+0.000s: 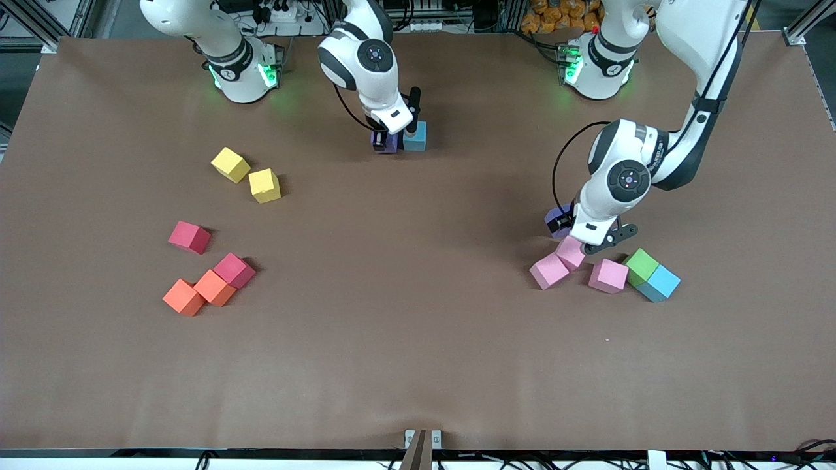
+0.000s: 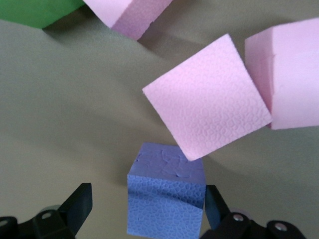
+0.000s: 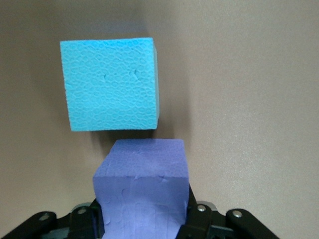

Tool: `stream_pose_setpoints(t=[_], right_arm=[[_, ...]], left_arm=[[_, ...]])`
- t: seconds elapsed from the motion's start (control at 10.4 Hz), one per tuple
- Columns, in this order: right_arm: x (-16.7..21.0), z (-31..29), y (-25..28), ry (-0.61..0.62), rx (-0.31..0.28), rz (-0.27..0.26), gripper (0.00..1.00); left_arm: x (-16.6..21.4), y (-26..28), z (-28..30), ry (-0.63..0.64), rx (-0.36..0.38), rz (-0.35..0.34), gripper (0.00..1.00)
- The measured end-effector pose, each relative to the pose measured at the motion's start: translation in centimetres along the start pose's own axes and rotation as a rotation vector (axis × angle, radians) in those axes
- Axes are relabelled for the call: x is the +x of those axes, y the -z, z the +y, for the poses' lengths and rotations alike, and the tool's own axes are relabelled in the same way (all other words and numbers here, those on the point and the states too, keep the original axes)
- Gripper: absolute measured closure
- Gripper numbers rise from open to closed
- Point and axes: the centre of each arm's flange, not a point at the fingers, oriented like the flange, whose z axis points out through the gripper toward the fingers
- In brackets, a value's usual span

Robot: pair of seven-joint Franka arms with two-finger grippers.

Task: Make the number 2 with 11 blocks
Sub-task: 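Grasp the purple cube among pink cubes with the left gripper and lift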

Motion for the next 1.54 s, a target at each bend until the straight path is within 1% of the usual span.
stream_pose_setpoints(t=[0.39, 0.48, 0.58, 0.68, 0.77, 0.87, 0.97, 1.06, 1.16, 1.26, 1.45, 1.54], right_arm=[[0.7, -1.6, -0.7, 0.004, -0.012, 0.003, 0.42], [0.7, -1.8, -1.0, 0.003, -0.013, 0.000, 0.42], [0.7, -1.9, -1.4, 0.001, -0.014, -0.003, 0.42], [0.8, -2.0, -1.7, 0.001, -0.018, -0.002, 0.42], [0.9, -2.2, -2.0, 0.001, -0.021, -0.001, 0.42], [0.9, -2.2, -2.2, -0.002, -0.024, 0.000, 0.42], [1.0, -2.2, -2.4, -0.008, -0.026, 0.001, 0.42], [1.0, -2.2, -2.4, -0.015, -0.027, 0.001, 0.42], [1.0, -2.2, -2.4, -0.017, -0.027, 0.001, 0.42], [1.0, -2.2, -2.4, -0.020, -0.027, 0.001, 0.42], [1.1, -2.3, -2.4, -0.025, -0.028, 0.002, 0.42], [1.1, -2.4, -2.4, -0.027, -0.029, 0.003, 0.42]], left_arm=[[-0.9, -0.2, 0.8, -0.022, -0.006, 0.003, 0.00], [-1.1, -0.4, 0.9, -0.027, -0.006, 0.003, 0.04], [-1.2, -0.7, 1.0, -0.030, -0.009, 0.005, 0.10], [-1.3, -1.0, 1.0, -0.038, -0.010, 0.003, 0.19], [-1.3, -1.3, 1.0, -0.050, -0.009, 0.001, 0.20], [-1.2, -1.5, 0.9, -0.055, -0.010, 0.001, 0.33], [-1.2, -1.4, 0.9, -0.057, -0.011, 0.002, 0.41], [-1.1, -1.3, 0.9, -0.050, -0.015, -0.001, 0.43], [-1.0, -1.3, 0.8, -0.037, -0.023, -0.006, 0.45], [-0.8, -1.2, 0.7, -0.012, -0.038, -0.016, 0.45], [-1.0, -0.6, 1.3, 0.111, -0.088, -0.042, 0.45], [-2.0, 0.0, 2.4, 0.191, -0.099, -0.047, 0.45]])
